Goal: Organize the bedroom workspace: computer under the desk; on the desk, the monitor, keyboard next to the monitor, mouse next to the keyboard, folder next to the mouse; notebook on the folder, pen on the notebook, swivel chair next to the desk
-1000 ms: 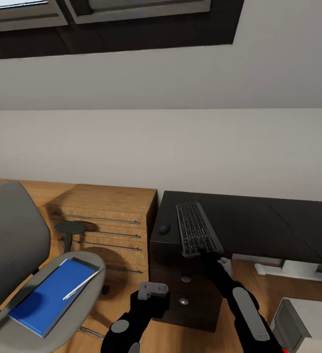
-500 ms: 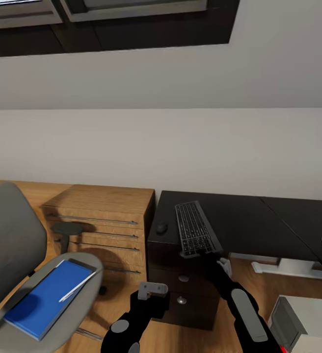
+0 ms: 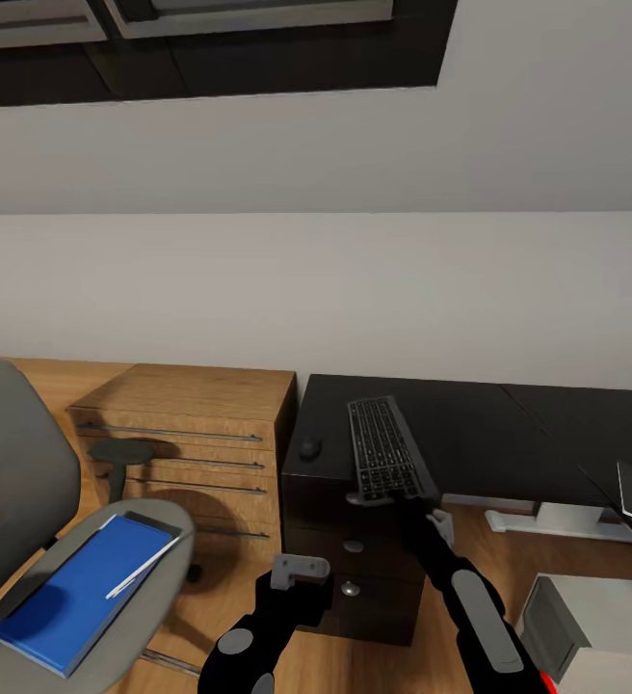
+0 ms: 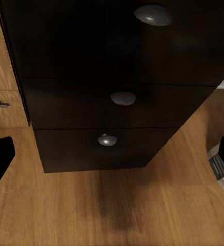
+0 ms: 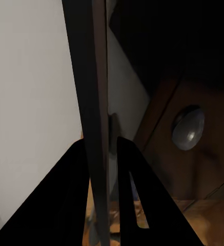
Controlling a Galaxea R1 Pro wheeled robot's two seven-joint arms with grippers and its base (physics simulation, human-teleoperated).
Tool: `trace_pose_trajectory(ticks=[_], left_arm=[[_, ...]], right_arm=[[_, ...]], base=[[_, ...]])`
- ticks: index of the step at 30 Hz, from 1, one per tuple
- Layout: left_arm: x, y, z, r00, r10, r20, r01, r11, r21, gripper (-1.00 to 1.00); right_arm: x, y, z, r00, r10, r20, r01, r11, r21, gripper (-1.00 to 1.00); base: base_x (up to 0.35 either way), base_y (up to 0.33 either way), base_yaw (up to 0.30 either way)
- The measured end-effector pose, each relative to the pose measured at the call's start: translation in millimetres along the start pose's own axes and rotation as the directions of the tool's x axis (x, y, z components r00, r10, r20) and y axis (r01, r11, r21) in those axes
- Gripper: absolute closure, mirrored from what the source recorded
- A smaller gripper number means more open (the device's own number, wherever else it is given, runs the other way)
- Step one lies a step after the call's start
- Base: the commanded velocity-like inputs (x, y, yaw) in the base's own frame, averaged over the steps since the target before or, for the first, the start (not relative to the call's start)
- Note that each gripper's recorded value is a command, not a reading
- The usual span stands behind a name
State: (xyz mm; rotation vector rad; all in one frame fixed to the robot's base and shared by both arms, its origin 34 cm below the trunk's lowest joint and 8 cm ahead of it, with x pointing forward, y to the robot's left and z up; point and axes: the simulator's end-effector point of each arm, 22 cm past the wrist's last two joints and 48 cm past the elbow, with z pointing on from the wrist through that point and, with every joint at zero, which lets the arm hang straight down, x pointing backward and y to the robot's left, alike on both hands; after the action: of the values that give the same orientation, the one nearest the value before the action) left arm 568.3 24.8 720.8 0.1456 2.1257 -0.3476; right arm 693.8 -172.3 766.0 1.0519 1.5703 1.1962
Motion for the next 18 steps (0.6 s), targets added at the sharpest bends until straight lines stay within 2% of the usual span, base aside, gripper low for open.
trace_pose_trajectory(ticks=[5,7,10,18], left_arm=[[-0.6,-0.1,-0.2,1.0,0.0,0.001,0.0,1.0,0.0,-1.0],[-0.5,-0.1,-0.2,1.0,0.0,0.001,0.0,1.0,0.0,-1.0],[-0.6,-0.1,-0.2,1.0,0.0,0.001,0.0,1.0,0.0,-1.0],[-0.7,-0.1,-0.2,1.0,0.0,0.001,0.0,1.0,0.0,-1.0]], right_arm=[[-15.2,-4.6,-0.1,0.996,0.005,0.086,-0.005,1.0,0.009,1.0],[-17.4,-4.8,-0.3,0.995,0.024,0.098,-0.024,1.0,0.008,1.0],[-19.6,-4.1,-0.4,0.991,0.078,0.111,-0.078,0.997,-0.002,1.0],[-19.9,-3.8,-0.4,0.989,0.097,0.114,-0.097,0.995,-0.006,1.0]], base=[[0.0,0.0,0.0],[0.0,0.0,0.0],[0.0,0.0,0.0],[0.0,0.0,0.0]])
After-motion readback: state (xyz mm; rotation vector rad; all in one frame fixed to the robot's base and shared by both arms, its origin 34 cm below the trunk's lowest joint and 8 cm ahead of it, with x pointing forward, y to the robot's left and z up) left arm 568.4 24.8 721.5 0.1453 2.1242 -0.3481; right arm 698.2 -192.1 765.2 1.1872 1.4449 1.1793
